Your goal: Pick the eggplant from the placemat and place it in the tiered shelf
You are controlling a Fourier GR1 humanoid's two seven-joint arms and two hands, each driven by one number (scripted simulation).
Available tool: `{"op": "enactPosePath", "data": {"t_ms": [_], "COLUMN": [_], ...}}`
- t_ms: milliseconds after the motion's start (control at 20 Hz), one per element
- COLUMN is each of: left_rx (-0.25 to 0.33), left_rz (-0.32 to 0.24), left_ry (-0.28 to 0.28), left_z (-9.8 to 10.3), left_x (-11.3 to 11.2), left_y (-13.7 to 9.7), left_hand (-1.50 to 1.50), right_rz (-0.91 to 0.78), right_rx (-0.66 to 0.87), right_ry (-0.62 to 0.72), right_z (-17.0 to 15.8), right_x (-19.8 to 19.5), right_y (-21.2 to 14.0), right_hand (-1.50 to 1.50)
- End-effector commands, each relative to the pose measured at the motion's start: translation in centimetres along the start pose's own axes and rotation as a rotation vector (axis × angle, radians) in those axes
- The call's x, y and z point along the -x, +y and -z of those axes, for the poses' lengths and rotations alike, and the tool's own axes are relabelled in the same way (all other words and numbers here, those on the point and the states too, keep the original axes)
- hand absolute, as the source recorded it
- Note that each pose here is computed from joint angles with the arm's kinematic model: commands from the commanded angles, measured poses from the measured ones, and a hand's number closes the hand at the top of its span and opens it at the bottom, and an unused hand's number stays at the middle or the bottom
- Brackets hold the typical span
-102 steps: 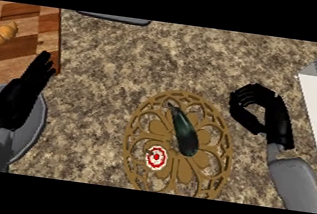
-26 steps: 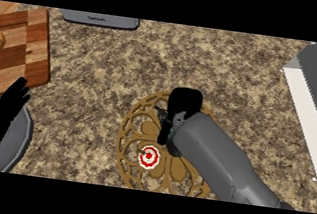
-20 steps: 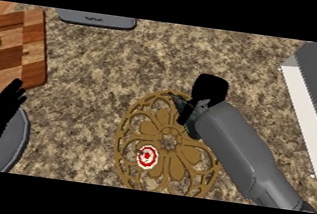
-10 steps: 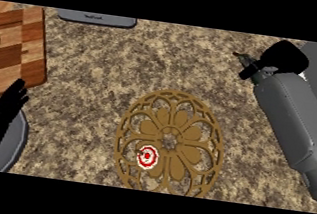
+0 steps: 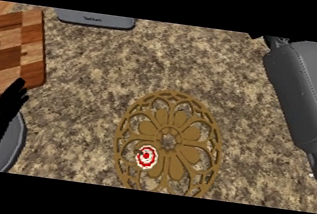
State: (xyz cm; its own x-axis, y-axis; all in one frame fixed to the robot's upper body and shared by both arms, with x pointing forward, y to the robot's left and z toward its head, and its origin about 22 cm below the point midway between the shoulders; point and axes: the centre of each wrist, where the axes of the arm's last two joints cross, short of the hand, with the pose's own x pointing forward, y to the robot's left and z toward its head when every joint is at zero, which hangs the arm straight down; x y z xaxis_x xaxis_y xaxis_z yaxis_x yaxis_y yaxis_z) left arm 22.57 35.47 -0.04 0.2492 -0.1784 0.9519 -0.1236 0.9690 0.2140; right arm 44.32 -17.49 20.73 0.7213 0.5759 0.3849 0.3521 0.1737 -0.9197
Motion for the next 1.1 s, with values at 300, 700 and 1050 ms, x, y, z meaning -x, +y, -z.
{"op": "enactPosePath", "data": {"t_ms": [300,700,1050], "left_rx": [-0.005,-0.031,0.002], "left_rz": [0.011,-0.003,-0.006], "left_ry": [0.008,0.013,0.006], "left_z": [0.0,0.1,-0.1], "left_x": [0.2,0.3,0.6], "left_y": [-0.7,0.2,-0.9], "left_hand": [0.00,0.00,0.00], "right_rz": [0.271,0.224,0.050], "right_rx": [0.245,0.421,0.439], "right_ry": [0.189,0.245,0.350], "right_z": [-2.1,-1.9,-0.6], "right_x": [-4.4,-4.1,-4.6], "right_y": [-7.9,-12.0,-14.0], "right_hand": [1.50,1.50,1.50]}}
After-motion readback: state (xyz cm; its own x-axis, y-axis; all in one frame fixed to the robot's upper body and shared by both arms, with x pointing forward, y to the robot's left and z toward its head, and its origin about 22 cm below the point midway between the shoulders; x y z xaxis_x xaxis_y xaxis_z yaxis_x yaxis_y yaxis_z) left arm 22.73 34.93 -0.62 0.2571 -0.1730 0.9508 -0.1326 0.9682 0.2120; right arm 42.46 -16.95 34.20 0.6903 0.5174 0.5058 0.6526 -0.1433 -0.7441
